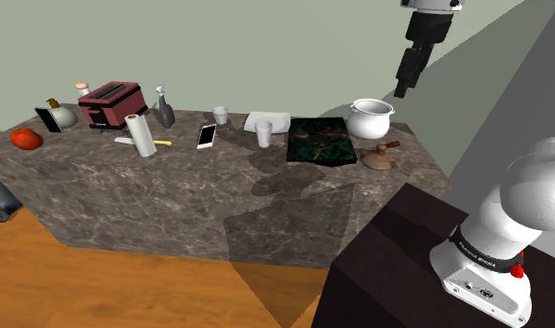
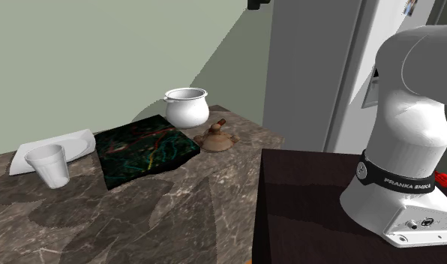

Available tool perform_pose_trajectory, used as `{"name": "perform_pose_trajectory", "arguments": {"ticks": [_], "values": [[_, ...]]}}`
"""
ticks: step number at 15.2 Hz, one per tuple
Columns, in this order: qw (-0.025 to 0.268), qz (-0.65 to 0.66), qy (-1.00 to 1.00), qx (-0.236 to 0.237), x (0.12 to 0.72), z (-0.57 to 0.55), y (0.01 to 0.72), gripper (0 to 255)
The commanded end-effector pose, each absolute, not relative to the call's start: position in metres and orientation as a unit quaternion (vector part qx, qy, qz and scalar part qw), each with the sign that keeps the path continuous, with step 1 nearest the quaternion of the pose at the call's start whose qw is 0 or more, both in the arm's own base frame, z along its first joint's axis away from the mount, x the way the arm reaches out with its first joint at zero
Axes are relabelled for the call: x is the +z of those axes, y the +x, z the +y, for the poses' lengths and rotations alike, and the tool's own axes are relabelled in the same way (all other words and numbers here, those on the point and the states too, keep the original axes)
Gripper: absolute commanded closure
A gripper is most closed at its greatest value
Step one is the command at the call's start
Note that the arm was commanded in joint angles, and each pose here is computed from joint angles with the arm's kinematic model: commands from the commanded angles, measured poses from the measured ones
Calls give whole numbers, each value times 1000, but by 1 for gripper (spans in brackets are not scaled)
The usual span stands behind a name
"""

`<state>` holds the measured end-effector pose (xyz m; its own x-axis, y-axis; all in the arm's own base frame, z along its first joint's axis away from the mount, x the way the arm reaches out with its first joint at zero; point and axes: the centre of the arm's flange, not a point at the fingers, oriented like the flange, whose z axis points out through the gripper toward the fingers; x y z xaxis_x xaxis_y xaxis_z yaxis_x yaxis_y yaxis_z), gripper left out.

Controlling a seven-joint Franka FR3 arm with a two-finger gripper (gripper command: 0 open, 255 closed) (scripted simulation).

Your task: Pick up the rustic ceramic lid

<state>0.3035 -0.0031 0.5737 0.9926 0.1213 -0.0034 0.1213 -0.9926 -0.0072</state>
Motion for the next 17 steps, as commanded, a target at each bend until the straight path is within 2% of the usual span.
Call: {"name": "perform_pose_trajectory", "arguments": {"ticks": [1,17], "values": [[3,-61,-998,2,574,-3,304,0],[-21,-113,-993,-25,427,-147,318,0]]}}
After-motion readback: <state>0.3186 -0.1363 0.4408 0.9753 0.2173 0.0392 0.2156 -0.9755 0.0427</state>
